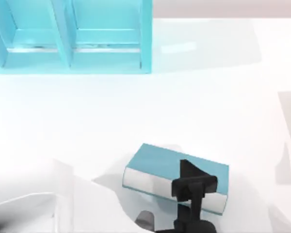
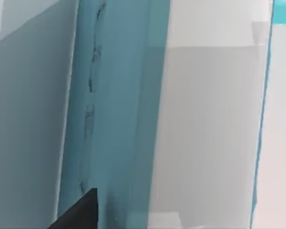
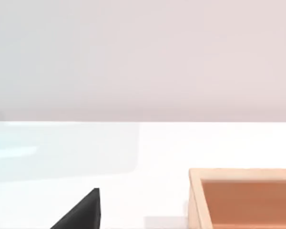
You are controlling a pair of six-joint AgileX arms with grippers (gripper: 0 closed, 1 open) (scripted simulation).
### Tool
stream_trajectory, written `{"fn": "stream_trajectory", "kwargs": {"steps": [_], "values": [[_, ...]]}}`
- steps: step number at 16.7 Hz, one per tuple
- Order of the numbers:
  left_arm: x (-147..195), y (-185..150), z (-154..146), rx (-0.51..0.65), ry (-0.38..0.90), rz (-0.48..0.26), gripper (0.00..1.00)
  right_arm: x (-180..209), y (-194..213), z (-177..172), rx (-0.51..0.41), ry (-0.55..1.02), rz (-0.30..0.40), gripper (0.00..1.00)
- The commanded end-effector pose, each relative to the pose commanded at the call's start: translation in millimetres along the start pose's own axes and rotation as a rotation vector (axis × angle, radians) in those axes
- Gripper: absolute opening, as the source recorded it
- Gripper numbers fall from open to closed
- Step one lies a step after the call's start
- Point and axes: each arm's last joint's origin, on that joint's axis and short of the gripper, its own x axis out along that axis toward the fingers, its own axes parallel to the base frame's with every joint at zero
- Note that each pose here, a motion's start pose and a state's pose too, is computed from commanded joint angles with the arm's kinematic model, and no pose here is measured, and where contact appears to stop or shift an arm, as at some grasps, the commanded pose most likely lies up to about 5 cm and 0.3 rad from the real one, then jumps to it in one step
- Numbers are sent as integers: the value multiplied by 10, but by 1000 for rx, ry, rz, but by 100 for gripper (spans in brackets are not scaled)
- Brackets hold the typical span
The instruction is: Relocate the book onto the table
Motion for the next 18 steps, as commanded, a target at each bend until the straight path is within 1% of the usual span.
{"fn": "stream_trajectory", "kwargs": {"steps": [3,6,11,15,18], "values": [[-263,98,-12,-10,21,27,100,0,0,0,0,0,0,100],[-558,185,39,-7,17,44,100,0,0,0,0,0,0,100],[-998,233,168,13,-20,16,100,0,0,0,0,0,0,100],[-1208,243,219,15,-33,-15,100,0,0,0,0,0,0,100],[-1237,245,226,16,-35,-20,100,0,0,0,0,0,0,100]]}}
